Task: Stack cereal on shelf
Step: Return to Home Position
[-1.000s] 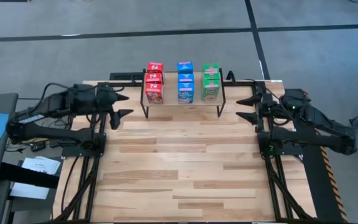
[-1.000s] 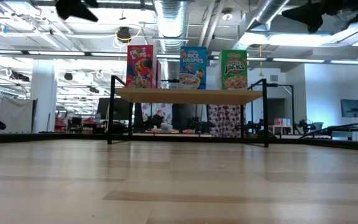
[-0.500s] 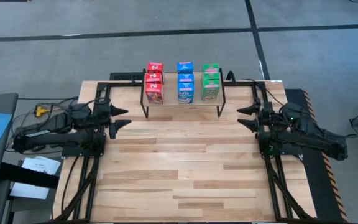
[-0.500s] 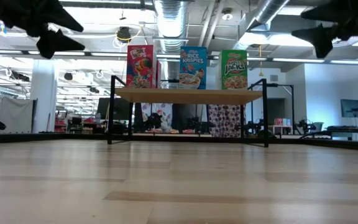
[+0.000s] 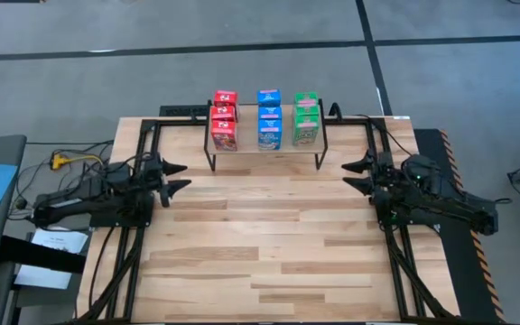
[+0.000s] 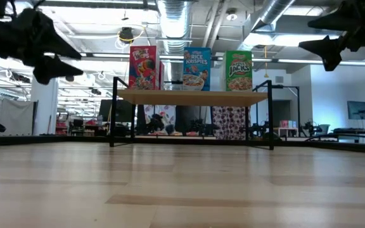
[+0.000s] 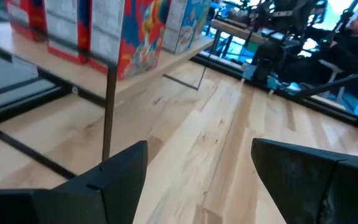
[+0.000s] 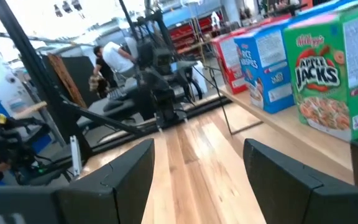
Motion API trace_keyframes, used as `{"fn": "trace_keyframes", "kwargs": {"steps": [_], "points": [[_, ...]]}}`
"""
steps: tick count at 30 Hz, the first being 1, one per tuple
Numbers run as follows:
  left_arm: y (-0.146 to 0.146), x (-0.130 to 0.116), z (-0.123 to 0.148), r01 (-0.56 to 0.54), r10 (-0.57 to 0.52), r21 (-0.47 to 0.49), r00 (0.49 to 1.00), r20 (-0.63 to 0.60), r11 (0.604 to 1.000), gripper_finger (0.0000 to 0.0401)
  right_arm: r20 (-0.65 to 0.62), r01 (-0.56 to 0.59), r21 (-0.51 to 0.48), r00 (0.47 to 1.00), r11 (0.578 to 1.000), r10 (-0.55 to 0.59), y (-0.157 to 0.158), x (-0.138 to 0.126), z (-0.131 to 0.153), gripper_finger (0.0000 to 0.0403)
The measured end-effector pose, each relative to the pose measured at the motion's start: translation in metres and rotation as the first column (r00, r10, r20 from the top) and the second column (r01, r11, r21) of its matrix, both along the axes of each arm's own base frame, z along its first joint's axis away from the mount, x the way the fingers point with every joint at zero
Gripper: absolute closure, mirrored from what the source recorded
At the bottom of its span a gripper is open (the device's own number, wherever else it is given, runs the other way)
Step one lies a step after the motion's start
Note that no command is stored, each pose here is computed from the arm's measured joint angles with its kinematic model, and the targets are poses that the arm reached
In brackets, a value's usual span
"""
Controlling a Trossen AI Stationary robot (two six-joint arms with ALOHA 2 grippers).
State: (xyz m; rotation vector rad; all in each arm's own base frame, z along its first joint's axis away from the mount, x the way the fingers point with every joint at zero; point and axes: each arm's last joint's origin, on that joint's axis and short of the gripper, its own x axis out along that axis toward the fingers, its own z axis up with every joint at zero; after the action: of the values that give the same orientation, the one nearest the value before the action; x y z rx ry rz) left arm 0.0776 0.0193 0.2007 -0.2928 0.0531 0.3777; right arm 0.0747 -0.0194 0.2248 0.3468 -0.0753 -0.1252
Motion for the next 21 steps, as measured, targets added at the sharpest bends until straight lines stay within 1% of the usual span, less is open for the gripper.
{"fn": "trace_keyframes", "kwargs": {"steps": [5,11,14,18,20,21], "points": [[0.001,0.006,-0.015,-0.015,0.015,-0.007,1.0,-0.013,1.0,0.0125,0.005,-0.005,0.019,1.0,1.0,0.005,0.0,0.0,0.0,0.0133],[0.003,0.009,-0.029,-0.066,0.064,-0.027,0.997,-0.045,0.997,0.0125,-0.039,-0.009,0.049,0.999,0.999,0.011,0.001,0.0,-0.005,0.0133],[0.004,0.008,-0.029,-0.092,0.091,-0.033,0.995,-0.04,0.995,0.0125,-0.053,-0.009,0.062,0.999,0.998,0.013,0.001,0.0,-0.006,0.0133],[0.004,0.008,-0.029,-0.093,0.092,-0.032,0.995,-0.04,0.995,0.0125,-0.069,-0.006,0.067,0.998,0.998,0.011,0.001,0.0,-0.008,0.0133],[0.004,0.008,-0.029,-0.094,0.093,-0.041,0.995,-0.042,0.995,0.0125,-0.059,0.015,0.063,0.998,0.998,-0.012,0.0,0.0,-0.007,0.0133],[0.004,0.008,-0.03,-0.096,0.094,-0.049,0.995,-0.042,0.994,0.0125,-0.056,0.046,0.063,0.998,0.997,-0.043,-0.001,-0.001,-0.006,0.0133]]}}
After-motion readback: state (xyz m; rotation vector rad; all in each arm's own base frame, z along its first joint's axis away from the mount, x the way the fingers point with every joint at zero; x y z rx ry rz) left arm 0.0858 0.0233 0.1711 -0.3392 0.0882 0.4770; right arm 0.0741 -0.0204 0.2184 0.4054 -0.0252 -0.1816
